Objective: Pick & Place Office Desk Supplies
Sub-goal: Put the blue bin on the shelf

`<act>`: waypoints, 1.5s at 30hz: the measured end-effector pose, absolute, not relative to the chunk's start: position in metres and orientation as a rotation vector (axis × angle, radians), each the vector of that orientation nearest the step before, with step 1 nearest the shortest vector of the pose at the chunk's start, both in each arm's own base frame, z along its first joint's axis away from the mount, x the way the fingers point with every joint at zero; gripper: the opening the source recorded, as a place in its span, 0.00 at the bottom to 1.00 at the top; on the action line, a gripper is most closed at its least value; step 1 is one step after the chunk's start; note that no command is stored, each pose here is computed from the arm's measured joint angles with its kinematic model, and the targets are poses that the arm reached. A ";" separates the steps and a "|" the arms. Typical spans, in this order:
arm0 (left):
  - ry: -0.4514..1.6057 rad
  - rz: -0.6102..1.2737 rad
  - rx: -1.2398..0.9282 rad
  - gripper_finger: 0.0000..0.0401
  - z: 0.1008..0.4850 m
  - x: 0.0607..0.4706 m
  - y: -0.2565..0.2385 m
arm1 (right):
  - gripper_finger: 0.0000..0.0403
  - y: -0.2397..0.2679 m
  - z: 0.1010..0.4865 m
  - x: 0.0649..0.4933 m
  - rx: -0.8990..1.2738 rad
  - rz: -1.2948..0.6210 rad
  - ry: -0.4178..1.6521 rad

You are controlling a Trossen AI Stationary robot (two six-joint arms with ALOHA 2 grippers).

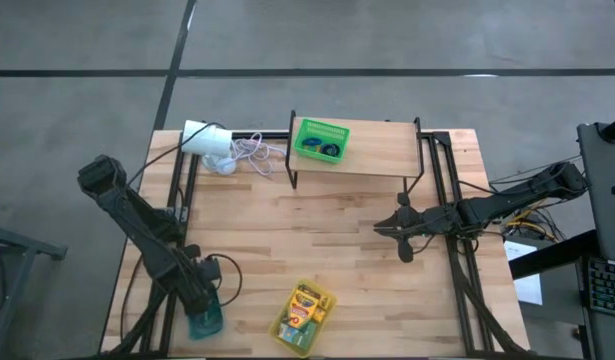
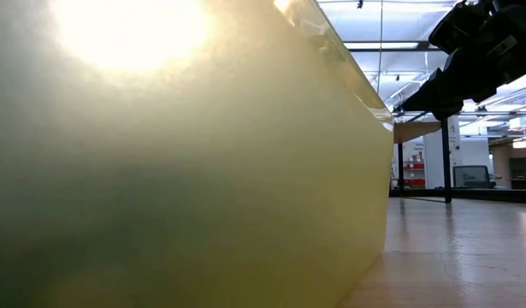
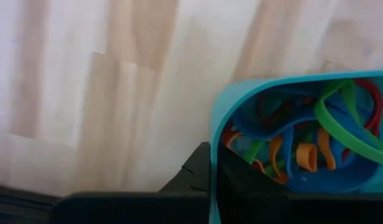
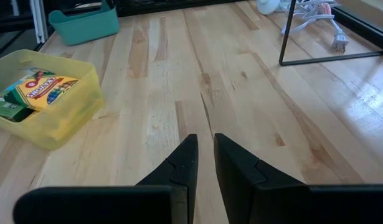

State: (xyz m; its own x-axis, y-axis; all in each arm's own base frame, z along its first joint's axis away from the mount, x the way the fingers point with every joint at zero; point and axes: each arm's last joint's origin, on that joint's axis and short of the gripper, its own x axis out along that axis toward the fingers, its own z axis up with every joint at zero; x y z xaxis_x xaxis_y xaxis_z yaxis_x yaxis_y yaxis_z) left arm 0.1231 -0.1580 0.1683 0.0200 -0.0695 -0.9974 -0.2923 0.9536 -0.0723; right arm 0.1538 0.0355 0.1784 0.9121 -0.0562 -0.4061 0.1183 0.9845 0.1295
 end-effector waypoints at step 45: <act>0.929 0.556 -0.689 0.02 0.181 0.241 0.028 | 0.13 0.035 0.178 0.154 0.153 -0.091 0.413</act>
